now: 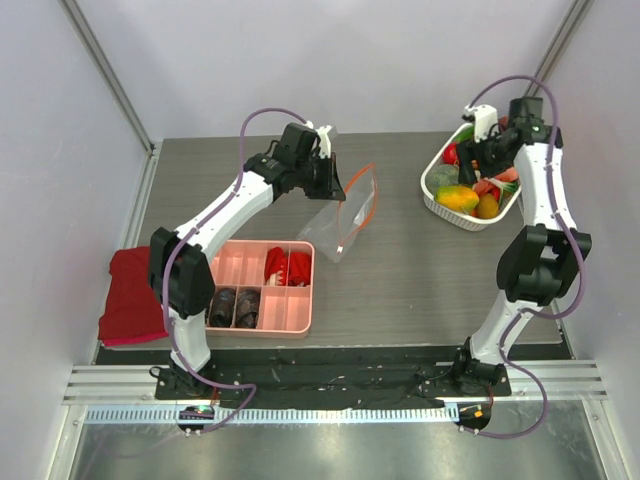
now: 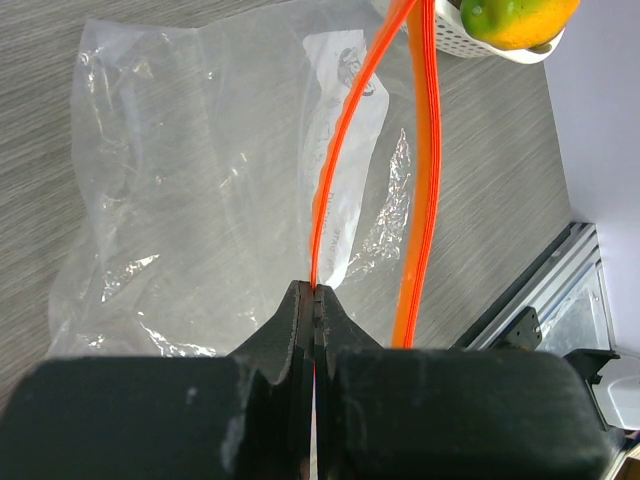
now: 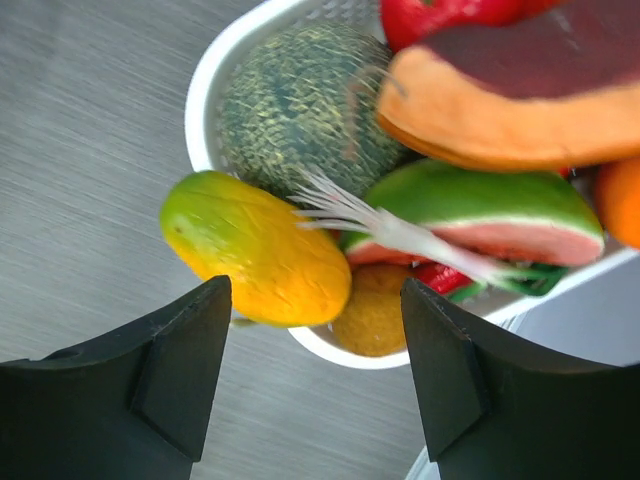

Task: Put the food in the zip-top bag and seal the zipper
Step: Pick up the fake vegetable from the bin.

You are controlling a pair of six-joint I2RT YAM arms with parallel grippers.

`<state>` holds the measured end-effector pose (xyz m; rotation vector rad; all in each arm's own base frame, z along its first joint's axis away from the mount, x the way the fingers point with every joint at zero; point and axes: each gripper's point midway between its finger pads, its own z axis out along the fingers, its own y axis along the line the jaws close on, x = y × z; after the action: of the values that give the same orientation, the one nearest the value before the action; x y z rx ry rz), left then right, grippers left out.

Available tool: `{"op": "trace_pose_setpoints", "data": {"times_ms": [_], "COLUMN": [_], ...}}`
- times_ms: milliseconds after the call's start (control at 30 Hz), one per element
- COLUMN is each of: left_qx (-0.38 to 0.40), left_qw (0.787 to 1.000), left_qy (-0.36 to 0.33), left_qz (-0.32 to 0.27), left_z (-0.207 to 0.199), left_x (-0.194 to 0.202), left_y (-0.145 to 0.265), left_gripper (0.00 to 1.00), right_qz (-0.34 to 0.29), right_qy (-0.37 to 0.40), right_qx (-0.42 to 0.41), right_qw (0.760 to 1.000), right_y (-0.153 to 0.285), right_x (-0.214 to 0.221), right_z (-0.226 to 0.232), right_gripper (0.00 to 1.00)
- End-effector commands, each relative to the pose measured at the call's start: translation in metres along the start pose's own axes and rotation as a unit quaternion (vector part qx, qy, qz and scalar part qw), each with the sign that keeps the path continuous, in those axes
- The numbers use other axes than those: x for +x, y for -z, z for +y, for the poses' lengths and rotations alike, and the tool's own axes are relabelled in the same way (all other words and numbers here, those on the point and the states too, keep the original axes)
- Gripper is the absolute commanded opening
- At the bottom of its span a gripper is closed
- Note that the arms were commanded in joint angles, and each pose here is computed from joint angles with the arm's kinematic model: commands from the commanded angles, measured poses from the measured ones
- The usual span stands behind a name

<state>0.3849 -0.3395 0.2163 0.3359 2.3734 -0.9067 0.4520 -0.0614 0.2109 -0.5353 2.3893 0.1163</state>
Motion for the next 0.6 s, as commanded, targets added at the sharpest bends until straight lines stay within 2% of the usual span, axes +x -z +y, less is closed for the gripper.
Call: {"op": "trace_pose_setpoints", "data": {"times_ms": [0, 300, 567], "left_qx": [0.020, 0.019, 0.018], "left_qw": [1.000, 1.000, 1.000], "left_qy": [-0.005, -0.006, -0.009], "left_qz": [-0.021, -0.018, -0.021], "left_z": [-0.010, -0.009, -0.008], "left_x": [-0.013, -0.012, -0.013], "left_y": [0.006, 0.004, 0.003], "left_gripper": [0.00, 0.00, 0.00], "right_qz": [-0.028, -0.011, 0.013], "right_qy": [0.096, 0.125, 0.130], "right_qx": [0.079, 0.136, 0.131], "right_qw": [0.992, 0.983, 0.983], "right_y": [0.018, 0.001, -0.017], "right_x": [-0.026, -0.028, -0.014], "right_z": [-0.006, -0.021, -0.024], "right_gripper": [0.73, 0.71, 0.66]}}
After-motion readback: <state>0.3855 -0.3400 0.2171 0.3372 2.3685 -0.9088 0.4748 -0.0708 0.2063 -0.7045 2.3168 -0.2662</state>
